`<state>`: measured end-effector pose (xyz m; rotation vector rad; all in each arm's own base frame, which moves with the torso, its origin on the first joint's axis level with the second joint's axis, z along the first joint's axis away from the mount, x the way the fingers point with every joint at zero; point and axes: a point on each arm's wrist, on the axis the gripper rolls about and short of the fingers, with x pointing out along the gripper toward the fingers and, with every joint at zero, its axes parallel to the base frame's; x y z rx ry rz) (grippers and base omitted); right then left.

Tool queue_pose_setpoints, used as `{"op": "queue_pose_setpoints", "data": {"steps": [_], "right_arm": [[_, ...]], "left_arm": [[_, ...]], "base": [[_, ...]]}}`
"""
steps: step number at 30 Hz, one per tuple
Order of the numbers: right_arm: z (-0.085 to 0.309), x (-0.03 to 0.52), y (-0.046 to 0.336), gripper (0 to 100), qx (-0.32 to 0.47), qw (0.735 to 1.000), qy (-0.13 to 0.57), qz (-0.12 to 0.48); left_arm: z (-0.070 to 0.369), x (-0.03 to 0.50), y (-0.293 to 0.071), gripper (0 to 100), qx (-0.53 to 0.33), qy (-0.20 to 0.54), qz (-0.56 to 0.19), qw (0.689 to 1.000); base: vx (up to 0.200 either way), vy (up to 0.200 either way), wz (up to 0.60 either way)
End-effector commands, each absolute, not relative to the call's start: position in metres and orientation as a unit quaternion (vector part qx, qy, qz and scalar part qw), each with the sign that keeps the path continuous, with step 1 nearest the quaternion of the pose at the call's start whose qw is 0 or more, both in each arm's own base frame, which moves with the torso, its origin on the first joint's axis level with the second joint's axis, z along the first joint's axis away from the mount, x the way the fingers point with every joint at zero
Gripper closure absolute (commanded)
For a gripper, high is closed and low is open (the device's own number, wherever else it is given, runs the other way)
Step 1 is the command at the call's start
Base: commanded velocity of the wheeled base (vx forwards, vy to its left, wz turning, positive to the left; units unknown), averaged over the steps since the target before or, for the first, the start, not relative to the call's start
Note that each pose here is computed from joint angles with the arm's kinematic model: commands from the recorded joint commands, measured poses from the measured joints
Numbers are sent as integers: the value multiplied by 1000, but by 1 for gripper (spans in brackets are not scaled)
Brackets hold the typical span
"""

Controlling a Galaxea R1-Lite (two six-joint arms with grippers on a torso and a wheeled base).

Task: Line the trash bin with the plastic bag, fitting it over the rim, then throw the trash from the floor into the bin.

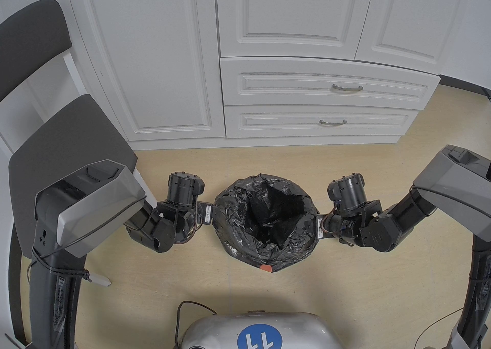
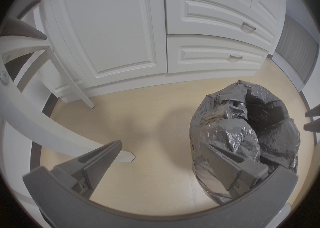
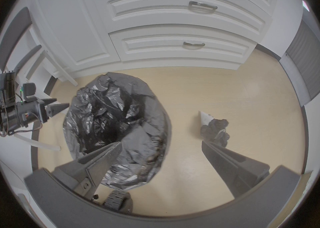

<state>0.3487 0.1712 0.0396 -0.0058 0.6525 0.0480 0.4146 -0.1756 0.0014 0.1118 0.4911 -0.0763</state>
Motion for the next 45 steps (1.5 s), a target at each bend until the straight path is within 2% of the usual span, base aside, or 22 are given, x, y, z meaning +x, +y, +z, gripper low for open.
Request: {"op": "queue_pose_setpoints", "data": {"steps": [1, 8, 16, 21, 26, 30, 32, 36, 45], "right_arm": [[35, 345, 155, 0, -23, 942, 336, 17], [13, 352, 146, 0, -58, 931, 360, 14], [-14, 371, 134, 0, -33, 930, 366, 24], [-36, 386, 122, 0, -29, 926, 377, 5], [-41, 393, 119, 0, -24, 926, 376, 0], [-57, 412, 124, 0, 22, 928, 371, 0], [-62, 424, 124, 0, 76, 924, 376, 2], [-59, 434, 122, 0, 114, 910, 399, 8], [-53, 455, 120, 0, 121, 878, 463, -24]], "left_arm": [[-7, 406, -177, 0, 54, 239, -44, 969], [-8, 383, -177, 0, 61, 249, -54, 965], [-13, 369, -170, 0, 55, 235, -54, 969], [-8, 370, -172, 0, 53, 225, -55, 972], [-8, 369, -174, 0, 54, 224, -56, 971], [-8, 369, -174, 0, 50, 218, -57, 973], [-8, 370, -175, 0, 47, 211, -57, 975], [-9, 370, -174, 0, 45, 207, -56, 976], [-12, 369, -172, 0, 40, 206, -54, 976]], "base": [[0, 0, 0], [0, 0, 0], [0, 0, 0], [0, 0, 0], [0, 0, 0], [0, 0, 0], [0, 0, 0], [0, 0, 0], [0, 0, 0]]}}
